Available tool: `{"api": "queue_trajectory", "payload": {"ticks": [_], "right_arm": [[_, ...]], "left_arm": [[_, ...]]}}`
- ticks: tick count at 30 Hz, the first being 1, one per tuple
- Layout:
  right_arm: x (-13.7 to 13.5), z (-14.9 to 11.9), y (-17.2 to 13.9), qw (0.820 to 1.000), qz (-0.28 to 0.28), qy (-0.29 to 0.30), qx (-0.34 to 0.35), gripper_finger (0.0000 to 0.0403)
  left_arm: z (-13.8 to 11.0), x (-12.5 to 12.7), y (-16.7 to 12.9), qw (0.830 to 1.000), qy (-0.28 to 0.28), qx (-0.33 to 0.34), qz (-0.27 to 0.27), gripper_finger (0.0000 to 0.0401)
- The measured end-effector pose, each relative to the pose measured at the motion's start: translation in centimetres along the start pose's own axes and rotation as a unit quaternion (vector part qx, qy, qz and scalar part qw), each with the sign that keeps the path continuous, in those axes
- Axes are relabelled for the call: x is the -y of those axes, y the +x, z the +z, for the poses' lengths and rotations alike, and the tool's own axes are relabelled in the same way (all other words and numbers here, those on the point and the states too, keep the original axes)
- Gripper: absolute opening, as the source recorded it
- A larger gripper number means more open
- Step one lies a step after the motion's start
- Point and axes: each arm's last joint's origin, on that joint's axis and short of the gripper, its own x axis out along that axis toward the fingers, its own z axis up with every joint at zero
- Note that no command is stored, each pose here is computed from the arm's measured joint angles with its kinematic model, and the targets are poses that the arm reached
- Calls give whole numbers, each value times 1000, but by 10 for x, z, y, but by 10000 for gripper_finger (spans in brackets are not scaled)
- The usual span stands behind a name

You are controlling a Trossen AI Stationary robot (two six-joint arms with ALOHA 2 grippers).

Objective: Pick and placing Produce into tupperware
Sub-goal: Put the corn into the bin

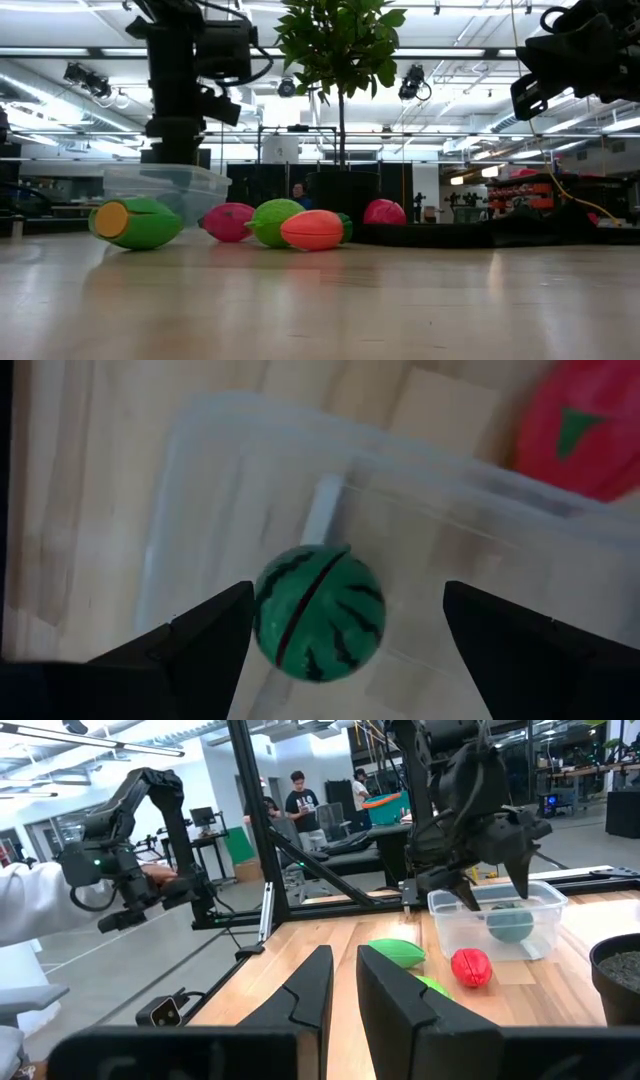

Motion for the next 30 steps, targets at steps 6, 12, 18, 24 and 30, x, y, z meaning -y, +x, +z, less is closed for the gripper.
{"api": "queue_trajectory", "payload": {"ticks": [6,12,18,24,30], "right_arm": [[0,0,0,1000,0,0,0,57],[0,0,0,1000,0,0,0,57],[0,-1,0,1000,-1,2,-3,57],[0,-1,0,1000,-1,1,-4,57],[0,-1,0,1000,-1,2,-5,57]], "left_arm": [[-5,7,-26,998,31,-32,40,332],[18,8,-77,997,17,51,48,332],[44,68,-123,959,27,251,-129,324],[27,166,-133,923,73,322,-198,313],[-2,244,-102,933,37,301,-195,309]]}}
